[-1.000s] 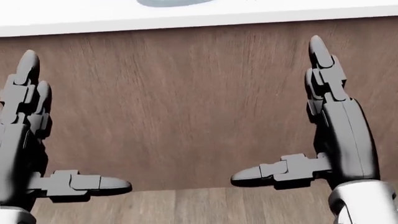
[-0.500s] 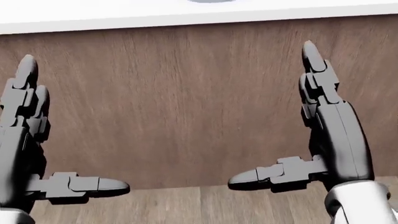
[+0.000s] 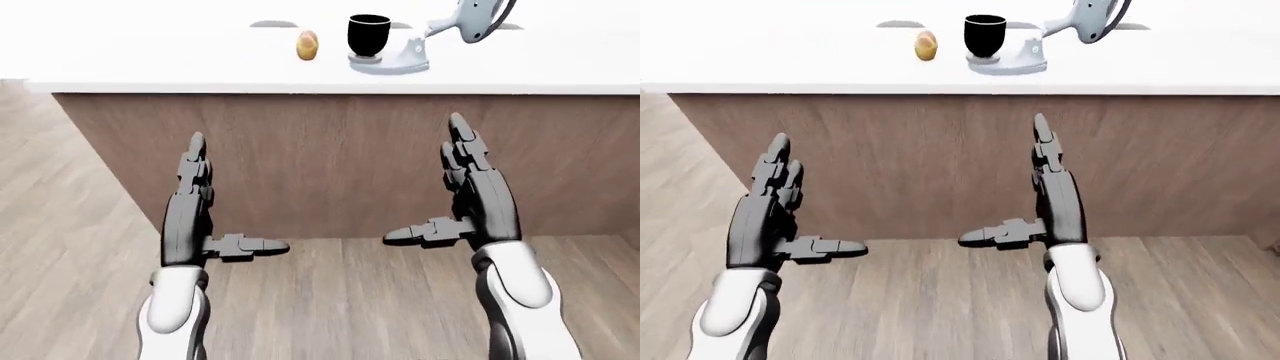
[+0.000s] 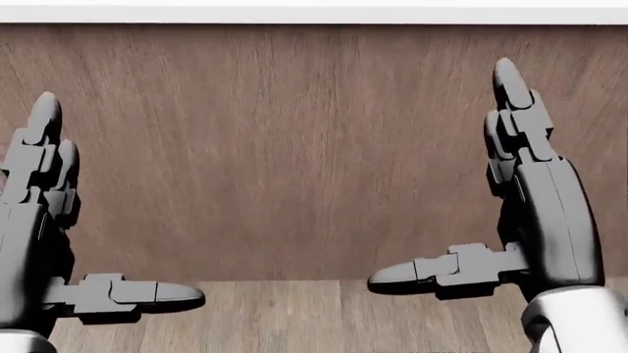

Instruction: Place the bread in the stand mixer bowl.

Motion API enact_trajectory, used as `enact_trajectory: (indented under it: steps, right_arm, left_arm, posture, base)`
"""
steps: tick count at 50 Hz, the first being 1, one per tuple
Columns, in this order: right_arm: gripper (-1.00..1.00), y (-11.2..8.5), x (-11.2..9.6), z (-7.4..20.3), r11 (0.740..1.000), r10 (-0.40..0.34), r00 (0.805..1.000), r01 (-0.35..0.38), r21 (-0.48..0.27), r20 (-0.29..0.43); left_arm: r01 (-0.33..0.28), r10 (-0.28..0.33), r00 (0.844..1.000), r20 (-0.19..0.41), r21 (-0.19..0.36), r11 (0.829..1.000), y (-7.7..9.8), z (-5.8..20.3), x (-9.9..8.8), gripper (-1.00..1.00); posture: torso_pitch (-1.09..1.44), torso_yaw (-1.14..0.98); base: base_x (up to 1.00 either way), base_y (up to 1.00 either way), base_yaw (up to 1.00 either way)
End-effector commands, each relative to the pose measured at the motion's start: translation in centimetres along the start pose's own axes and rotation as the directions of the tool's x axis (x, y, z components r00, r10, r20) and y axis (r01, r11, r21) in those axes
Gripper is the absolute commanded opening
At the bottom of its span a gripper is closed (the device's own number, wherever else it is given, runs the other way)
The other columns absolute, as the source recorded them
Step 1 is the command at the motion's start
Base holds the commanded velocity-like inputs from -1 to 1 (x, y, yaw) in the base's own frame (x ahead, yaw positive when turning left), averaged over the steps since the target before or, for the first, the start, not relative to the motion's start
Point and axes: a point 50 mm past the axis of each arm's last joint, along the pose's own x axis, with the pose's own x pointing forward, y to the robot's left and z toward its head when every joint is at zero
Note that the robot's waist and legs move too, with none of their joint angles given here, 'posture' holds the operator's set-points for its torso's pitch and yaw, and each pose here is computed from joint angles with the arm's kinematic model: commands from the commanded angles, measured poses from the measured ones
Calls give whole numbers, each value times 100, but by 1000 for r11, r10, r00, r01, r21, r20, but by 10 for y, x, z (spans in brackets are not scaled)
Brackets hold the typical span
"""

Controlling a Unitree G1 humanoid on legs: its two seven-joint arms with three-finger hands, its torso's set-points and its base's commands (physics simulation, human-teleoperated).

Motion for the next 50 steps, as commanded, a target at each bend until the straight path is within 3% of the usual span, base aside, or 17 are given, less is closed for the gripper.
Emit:
enact_trajectory:
  steps: [1,50]
  right_arm:
    - [100,-6,-3,17,999,-44,995,46,-18,94]
    - [100,-9,-6,18,998,-50,994,53,-28,97]
  left_arm:
    - [14,-13,993,116,-7,1000,-3,20,-1,100]
    - [15,-15,993,114,-2,1000,-3,19,-2,100]
  posture:
    - [0,0]
    - [0,0]
  base:
    - [8,0,0]
    - [14,0,0]
